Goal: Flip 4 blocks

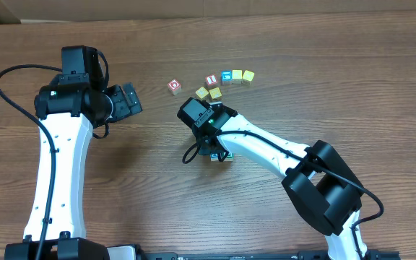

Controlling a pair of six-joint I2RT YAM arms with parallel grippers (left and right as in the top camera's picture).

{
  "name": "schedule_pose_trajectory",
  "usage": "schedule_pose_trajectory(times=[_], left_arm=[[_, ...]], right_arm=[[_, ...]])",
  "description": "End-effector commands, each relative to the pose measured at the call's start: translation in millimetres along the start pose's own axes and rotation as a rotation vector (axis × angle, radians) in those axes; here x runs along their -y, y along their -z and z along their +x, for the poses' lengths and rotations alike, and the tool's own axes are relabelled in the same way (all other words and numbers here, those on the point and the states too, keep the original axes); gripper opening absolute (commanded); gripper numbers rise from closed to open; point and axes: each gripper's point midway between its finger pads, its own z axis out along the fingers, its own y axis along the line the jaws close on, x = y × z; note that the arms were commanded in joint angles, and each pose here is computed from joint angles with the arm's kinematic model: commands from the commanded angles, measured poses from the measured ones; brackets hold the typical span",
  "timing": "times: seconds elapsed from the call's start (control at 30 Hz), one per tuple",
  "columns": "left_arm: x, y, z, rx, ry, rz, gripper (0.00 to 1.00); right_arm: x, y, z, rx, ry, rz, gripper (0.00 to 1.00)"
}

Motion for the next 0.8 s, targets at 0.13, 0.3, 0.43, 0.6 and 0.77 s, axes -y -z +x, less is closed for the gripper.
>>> schedule_pose_trajectory(times=[0.13,0.3,0.43,0.6,0.77], left_arm=[[-1.4,-0.1,-3.0,0.004,0.011,-0.009,1.00],[-1.4,-0.1,-3.1,0.005,0.011,-0.010,1.00],[-1.4,-0.1,-3.1,0.004,0.011,-0.010,1.00],[-1.4,-0.1,-3.1,0.004,0.011,-0.010,1.00],[-1.4,-0.1,-3.1,0.004,0.011,-0.010,1.00]], right_arm=[[-5.9,4.3,-4.2,0.012,0.002,-0.014,0.10],[-4.8,4.3,-2.8,0.007,0.003,-0.009,0.10],[-5.4,4.3,-3.8,0.010,0.003,-0.011,0.11],[-5.5,4.5,-4.2,0.012,0.002,-0.012,0.11],[-7.5,6.3,-7.0,0.020,0.000,-0.019,0.11]])
